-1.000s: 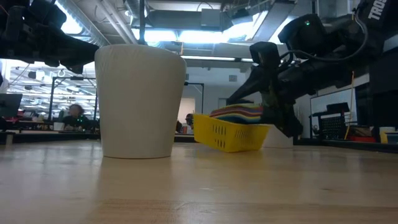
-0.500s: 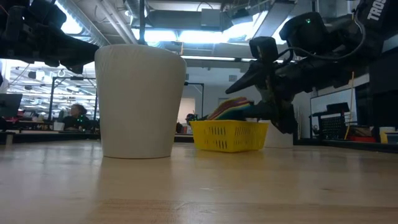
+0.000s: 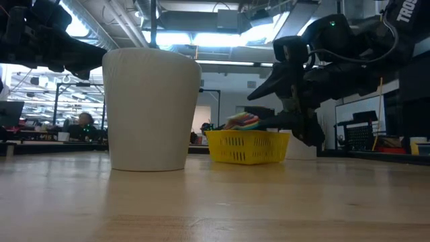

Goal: Nest measuring cups in basket
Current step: Put the nested measuring cups into the yellow basket, then return to Home Position

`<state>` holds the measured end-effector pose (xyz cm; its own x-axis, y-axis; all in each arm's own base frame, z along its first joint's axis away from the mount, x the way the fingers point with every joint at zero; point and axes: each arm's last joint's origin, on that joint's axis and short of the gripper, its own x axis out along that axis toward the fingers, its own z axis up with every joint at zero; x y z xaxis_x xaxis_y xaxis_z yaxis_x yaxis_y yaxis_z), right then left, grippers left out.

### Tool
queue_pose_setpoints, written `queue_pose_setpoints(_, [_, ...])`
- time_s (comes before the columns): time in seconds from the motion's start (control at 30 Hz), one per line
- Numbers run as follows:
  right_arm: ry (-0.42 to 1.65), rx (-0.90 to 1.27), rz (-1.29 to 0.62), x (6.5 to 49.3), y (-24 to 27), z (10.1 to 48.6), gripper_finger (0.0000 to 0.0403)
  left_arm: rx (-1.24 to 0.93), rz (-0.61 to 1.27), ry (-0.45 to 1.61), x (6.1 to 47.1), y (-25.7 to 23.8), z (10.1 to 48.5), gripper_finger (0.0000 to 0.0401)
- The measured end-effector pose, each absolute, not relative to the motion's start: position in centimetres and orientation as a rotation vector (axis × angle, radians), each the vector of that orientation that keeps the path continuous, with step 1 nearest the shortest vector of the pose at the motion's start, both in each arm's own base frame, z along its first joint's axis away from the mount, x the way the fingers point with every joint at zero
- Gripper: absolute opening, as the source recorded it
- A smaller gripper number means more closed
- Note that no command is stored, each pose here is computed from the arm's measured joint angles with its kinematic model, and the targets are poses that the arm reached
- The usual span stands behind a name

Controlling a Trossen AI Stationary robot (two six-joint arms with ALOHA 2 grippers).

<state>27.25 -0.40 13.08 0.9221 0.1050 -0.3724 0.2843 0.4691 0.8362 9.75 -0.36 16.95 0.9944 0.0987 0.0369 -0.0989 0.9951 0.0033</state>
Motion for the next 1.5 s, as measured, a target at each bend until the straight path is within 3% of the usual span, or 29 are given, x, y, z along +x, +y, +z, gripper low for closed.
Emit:
queue_pose_setpoints(0.8, [0.582,1.186,0.190,27.0,0.6,13.3,0.0244,0.005,0.099,-0.036,9.8,-0.4,16.9,0.0117])
queue_pose_setpoints(0.97, [0.513,1.151,0.172,27.2,1.0,13.6,0.0244,0.005,0.099,-0.036,9.8,-0.4,16.9,0.0117])
queue_pose_setpoints(1.3, [0.227,0.860,0.271,27.8,1.6,15.8,0.0243,0.005,0.099,-0.036,9.8,-0.4,16.9,0.0117])
queue_pose_setpoints(1.5, [0.054,0.728,0.329,27.8,1.2,17.4,0.0208,0.005,0.099,-0.036,9.8,-0.4,16.9,0.0117])
